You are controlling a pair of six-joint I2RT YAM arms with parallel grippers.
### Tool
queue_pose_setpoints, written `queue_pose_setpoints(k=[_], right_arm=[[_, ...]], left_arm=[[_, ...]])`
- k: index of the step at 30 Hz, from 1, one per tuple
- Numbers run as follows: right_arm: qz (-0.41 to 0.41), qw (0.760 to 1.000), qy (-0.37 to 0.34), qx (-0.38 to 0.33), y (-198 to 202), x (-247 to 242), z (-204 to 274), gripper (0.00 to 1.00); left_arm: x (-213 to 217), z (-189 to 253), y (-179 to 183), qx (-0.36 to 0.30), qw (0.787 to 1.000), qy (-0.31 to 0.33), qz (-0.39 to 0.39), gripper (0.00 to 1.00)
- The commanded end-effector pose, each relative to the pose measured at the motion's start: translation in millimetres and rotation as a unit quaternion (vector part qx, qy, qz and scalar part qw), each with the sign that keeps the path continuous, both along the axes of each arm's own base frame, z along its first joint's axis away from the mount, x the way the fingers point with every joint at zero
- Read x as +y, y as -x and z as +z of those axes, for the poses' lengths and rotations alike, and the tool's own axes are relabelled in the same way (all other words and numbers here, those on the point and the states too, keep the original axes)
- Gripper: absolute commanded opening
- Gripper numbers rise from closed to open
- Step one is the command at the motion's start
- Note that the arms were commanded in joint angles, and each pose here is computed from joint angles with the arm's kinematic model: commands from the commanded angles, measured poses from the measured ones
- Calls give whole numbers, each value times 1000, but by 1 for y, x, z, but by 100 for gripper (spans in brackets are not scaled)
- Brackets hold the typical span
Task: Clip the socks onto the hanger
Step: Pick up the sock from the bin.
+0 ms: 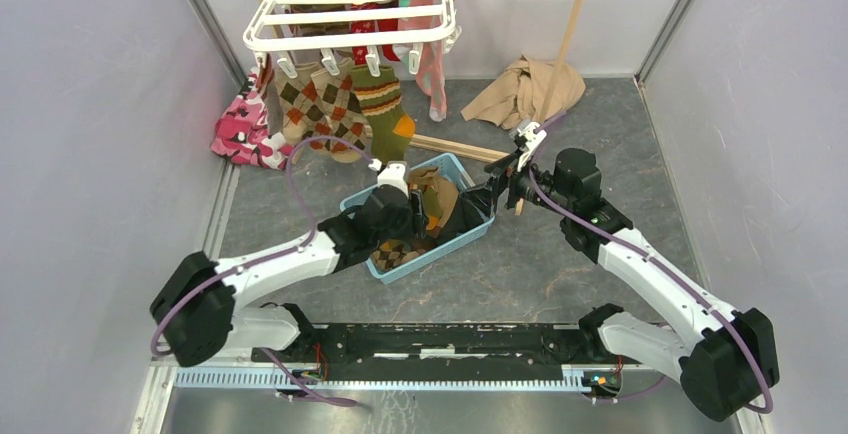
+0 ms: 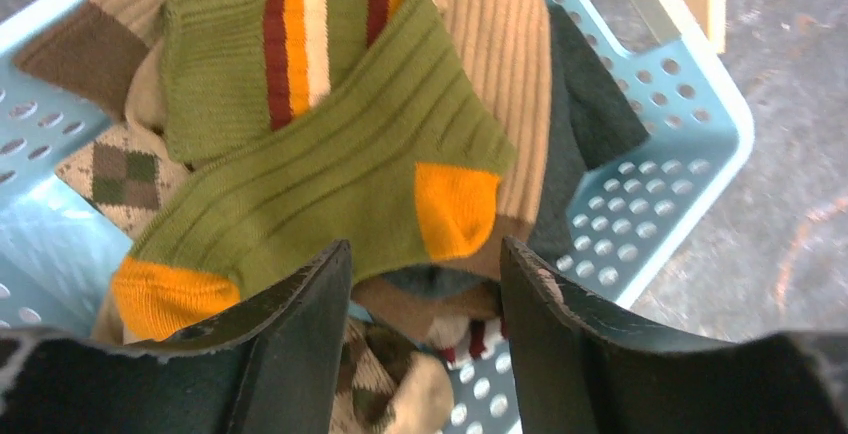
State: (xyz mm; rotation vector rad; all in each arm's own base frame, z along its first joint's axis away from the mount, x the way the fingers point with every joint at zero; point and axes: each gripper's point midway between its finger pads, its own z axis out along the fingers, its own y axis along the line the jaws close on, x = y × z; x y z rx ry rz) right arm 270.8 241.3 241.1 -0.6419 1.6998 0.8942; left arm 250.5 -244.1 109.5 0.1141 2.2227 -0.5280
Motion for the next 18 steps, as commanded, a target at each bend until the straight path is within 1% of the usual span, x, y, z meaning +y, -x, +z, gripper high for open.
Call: queue_pose_setpoints(k=[1, 4, 5, 6, 11, 14, 16, 17, 18], right_arm=[[6, 1000, -7, -16, -3, 3, 6, 98], [8, 1000, -6, -16, -5, 3, 5, 98], [8, 1000, -6, -14, -5, 4, 4, 98], [9, 1000, -6, -15, -5, 4, 5, 98], [9, 1000, -4, -15, -5, 3, 3, 98], [9, 1000, -3, -14, -5, 4, 2, 98], [10, 1000, -3, -15, -5, 4, 2, 98], [10, 1000, -3, -14, -5, 4, 2, 98], [10, 1000, -3, -15, -5, 4, 2, 98]], left_arm=[[-3, 6, -29, -32, 998, -35, 52, 60], [-12, -2, -34, -24, 998, -46, 46, 53], [-15, -4, -36, -22, 998, -48, 43, 48], [-18, -5, -36, -20, 998, -48, 37, 46], [-28, -14, -33, -10, 999, -46, 8, 45], [-31, -20, -32, -2, 999, -51, -2, 51], [-31, -26, -31, 6, 998, -56, -3, 52], [-32, -29, -31, 9, 998, -60, -4, 50], [-31, -31, -32, 11, 998, -63, -2, 46]])
